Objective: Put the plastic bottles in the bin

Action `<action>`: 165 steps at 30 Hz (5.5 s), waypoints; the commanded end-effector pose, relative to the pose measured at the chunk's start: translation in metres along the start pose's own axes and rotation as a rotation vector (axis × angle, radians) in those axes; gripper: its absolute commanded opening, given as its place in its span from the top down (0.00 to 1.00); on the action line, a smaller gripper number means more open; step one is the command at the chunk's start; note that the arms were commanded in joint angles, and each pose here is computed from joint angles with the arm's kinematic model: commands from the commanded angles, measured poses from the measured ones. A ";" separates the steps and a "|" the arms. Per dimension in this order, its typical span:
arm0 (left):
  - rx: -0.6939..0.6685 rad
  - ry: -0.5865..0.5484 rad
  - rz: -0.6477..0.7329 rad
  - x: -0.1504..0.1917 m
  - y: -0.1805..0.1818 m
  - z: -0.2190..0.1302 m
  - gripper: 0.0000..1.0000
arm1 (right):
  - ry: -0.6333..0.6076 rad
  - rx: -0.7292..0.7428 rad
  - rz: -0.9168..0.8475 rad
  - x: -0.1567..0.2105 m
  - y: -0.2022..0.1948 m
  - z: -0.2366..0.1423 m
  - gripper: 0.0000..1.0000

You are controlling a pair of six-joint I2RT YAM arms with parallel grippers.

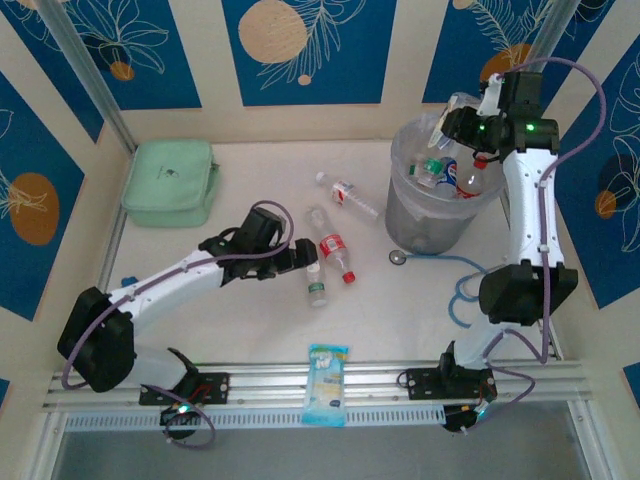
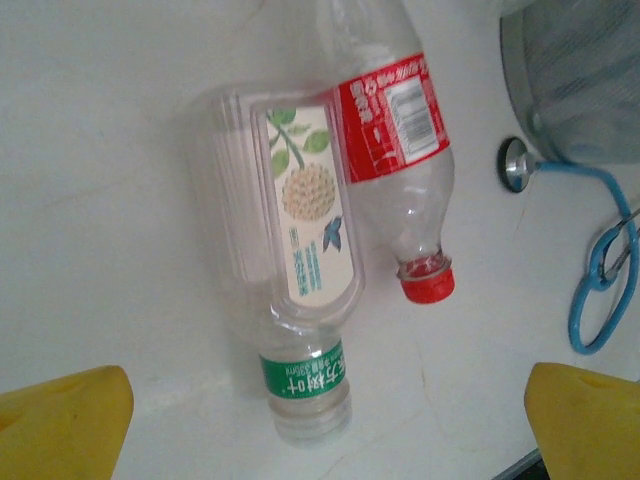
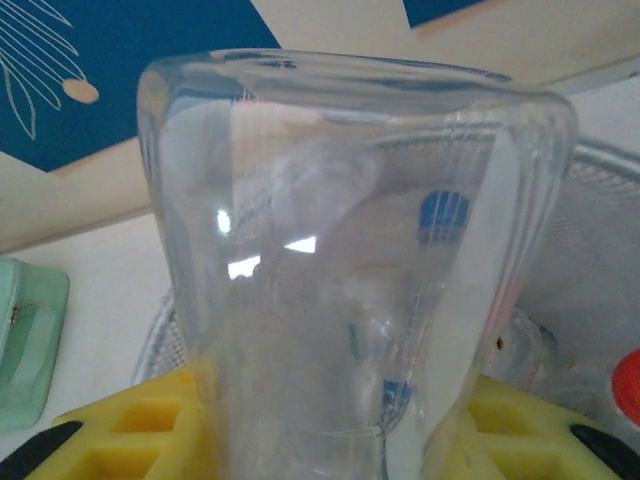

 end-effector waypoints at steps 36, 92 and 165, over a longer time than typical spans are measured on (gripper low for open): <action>-0.069 0.216 0.093 0.060 0.009 0.069 0.04 | 0.172 0.046 0.100 0.052 -0.010 0.029 0.01; 0.644 -0.093 0.275 -0.034 -0.108 -0.040 0.67 | 0.549 -0.568 0.063 0.251 0.184 0.017 0.42; 0.072 0.029 0.065 -0.004 0.013 0.014 0.00 | 0.324 0.240 0.065 0.070 -0.045 0.036 0.47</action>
Point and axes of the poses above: each hand's point on the last joint's axis, 136 mm out from that joint toward the fingers, its own z axis out along the fingers, its own y axis along the line the jaws close on, x = y × z, the point moved 1 cm from there along -z, back along the fingers, and after that the axes turned 5 degrees about z, right-handed, at the moved point
